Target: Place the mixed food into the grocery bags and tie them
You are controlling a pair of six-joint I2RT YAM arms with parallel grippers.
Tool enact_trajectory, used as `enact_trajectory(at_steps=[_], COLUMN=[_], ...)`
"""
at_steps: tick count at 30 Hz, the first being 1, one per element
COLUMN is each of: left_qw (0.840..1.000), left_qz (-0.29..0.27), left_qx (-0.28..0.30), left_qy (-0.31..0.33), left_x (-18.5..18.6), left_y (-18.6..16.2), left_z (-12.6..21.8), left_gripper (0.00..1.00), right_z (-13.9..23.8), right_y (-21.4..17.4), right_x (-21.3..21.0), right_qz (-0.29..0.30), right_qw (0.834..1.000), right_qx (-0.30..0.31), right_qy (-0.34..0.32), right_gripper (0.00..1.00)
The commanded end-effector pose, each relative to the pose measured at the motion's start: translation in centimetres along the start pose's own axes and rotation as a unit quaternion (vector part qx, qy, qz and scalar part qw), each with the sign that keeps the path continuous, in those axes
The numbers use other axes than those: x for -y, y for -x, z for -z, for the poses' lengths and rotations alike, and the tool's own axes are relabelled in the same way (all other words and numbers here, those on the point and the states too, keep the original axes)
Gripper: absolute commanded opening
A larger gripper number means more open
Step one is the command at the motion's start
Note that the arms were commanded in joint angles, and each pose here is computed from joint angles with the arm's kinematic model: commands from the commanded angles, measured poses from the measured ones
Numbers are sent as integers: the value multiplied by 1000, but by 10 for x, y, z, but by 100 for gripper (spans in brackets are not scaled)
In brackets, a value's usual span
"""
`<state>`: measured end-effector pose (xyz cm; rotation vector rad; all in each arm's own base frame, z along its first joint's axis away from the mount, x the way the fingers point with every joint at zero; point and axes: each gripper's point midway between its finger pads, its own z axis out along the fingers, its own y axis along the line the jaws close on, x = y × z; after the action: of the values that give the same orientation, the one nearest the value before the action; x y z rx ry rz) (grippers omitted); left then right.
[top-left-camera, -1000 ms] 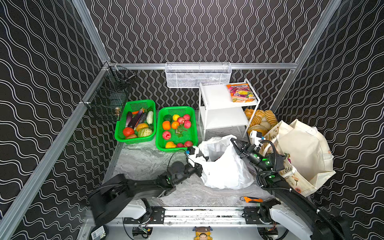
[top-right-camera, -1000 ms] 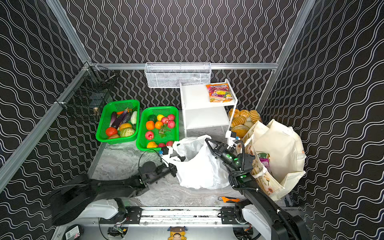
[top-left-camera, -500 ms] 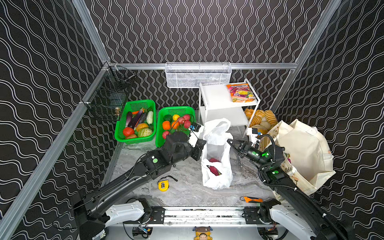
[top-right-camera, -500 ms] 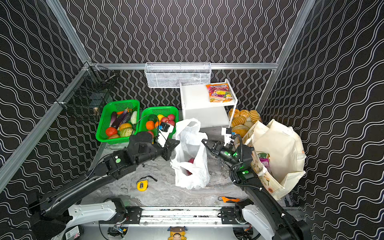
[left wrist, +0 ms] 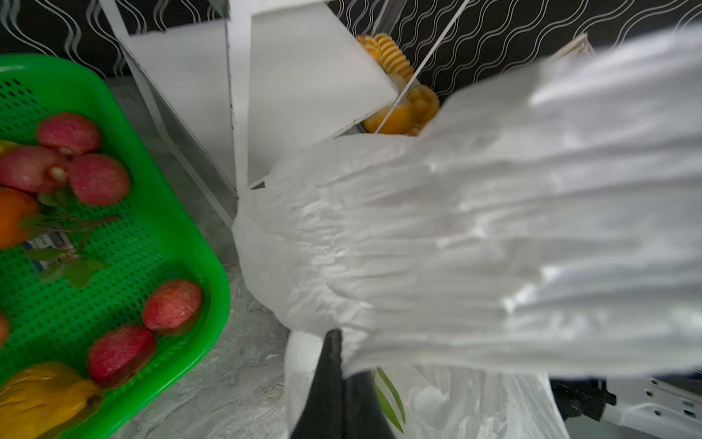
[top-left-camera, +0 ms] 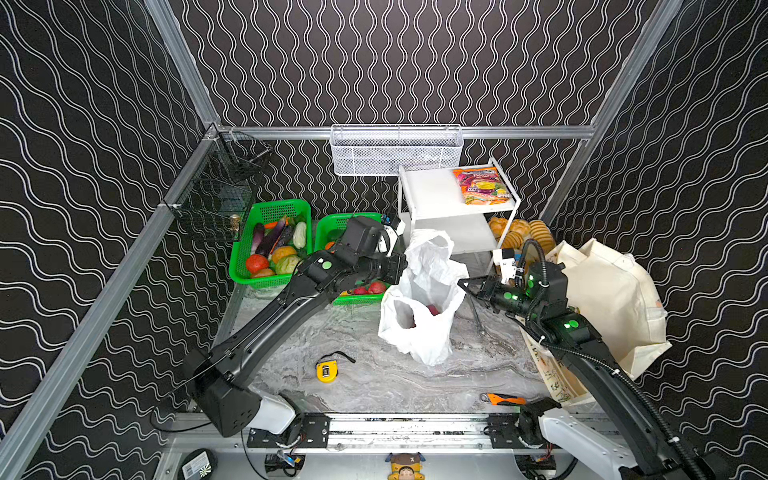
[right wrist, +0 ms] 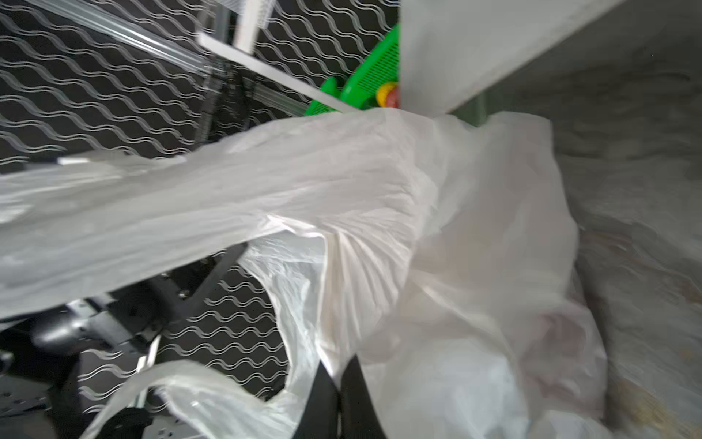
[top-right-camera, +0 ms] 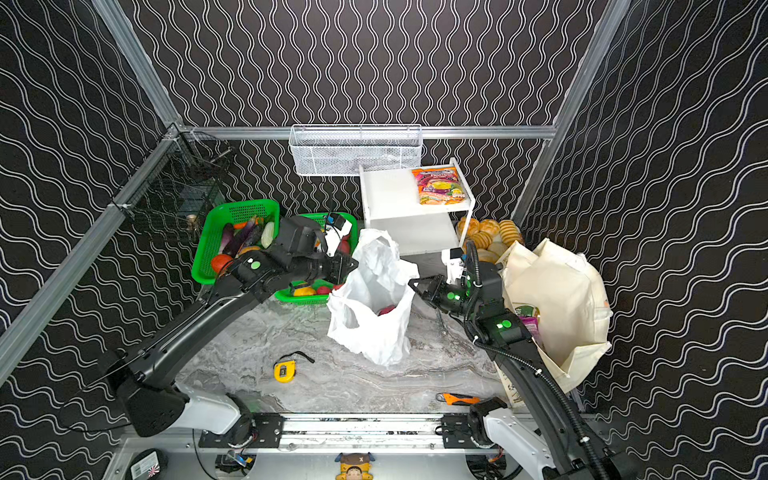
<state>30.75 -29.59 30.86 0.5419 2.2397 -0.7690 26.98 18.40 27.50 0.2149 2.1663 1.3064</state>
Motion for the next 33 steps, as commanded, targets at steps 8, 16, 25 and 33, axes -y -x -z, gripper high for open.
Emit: enact_trajectory(at_steps=[8, 16, 25, 33], left_qw=[996, 996, 993, 993], left_qz=[36, 51, 83, 103], left_qx=[11, 33, 51, 28], left_qy=[-80, -73, -61, -48], left_x=[28, 25, 16, 11], left_y=[17, 28, 46, 40], left_z=[-15, -15, 13, 20], left_gripper=[0, 0, 0, 0], right_z=[-6, -7, 16, 17], right_y=[3, -21, -34, -47], right_x=[4, 25, -52, -62], right_qz=[2, 29, 87, 105], right_qw=[999, 971, 983, 978], right_qx=[-22, -33, -80, -143], right_qy=[-40, -235, -138, -109], right_gripper=[55, 56, 0, 0])
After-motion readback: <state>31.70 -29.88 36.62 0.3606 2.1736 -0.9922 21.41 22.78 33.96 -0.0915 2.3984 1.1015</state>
